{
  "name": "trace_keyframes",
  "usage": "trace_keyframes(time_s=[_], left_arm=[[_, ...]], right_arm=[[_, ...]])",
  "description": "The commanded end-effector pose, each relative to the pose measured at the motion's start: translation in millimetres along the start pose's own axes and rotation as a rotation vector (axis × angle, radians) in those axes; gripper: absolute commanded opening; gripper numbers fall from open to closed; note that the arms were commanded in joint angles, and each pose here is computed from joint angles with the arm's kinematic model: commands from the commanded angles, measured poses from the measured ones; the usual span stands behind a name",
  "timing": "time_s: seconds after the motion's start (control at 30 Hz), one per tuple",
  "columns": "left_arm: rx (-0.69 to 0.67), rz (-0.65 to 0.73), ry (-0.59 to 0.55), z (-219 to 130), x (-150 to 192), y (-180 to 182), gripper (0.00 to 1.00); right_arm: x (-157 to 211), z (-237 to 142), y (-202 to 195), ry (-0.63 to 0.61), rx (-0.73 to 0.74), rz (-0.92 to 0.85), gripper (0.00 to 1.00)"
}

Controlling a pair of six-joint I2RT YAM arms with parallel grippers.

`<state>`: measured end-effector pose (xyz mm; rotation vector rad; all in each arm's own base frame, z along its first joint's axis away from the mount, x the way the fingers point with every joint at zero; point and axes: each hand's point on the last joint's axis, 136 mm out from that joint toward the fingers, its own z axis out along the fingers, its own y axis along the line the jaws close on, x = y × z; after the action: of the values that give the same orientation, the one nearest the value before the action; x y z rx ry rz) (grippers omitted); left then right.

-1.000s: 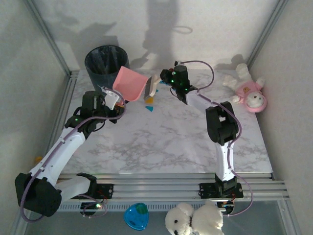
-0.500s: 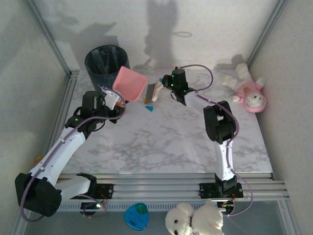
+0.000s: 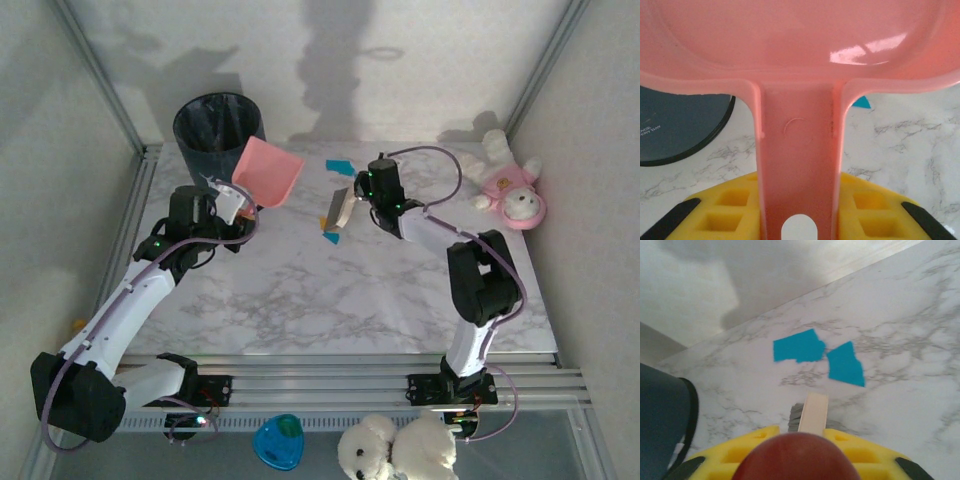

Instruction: Sweep away the paper scraps from the table

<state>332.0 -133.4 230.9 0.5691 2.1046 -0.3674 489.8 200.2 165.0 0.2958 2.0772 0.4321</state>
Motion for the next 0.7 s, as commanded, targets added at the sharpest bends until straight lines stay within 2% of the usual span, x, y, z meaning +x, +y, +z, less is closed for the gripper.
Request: trace_keyframes(time_s=[0.0,0.17,0.4,0.67], left_arm=[[0.018,0.009,-0.009,-3.4,-11.1,-6.9,0.12],[0.025,0.009,0.003,-1.9,-10.2,-12.8,0.13],[0.024,-0.017,0.008,7.2,-5.8,-14.4,0.13],[0.054,0.001,0.015,15.2,6.8,-25.0,0.13]], right_arm=[[2.6,-17.8,-19.9,-0.008,0.099,-0.085,0.0],[-8.8,-39.9,-21.6,-0.037,0.107,-0.106,0.0],[-42.3,-65.7,1.3,-0.115,0.008,-0.088,0.0],[-66.0,-67.1,17.9,-0.15,-0.114,-0.077,0.0]])
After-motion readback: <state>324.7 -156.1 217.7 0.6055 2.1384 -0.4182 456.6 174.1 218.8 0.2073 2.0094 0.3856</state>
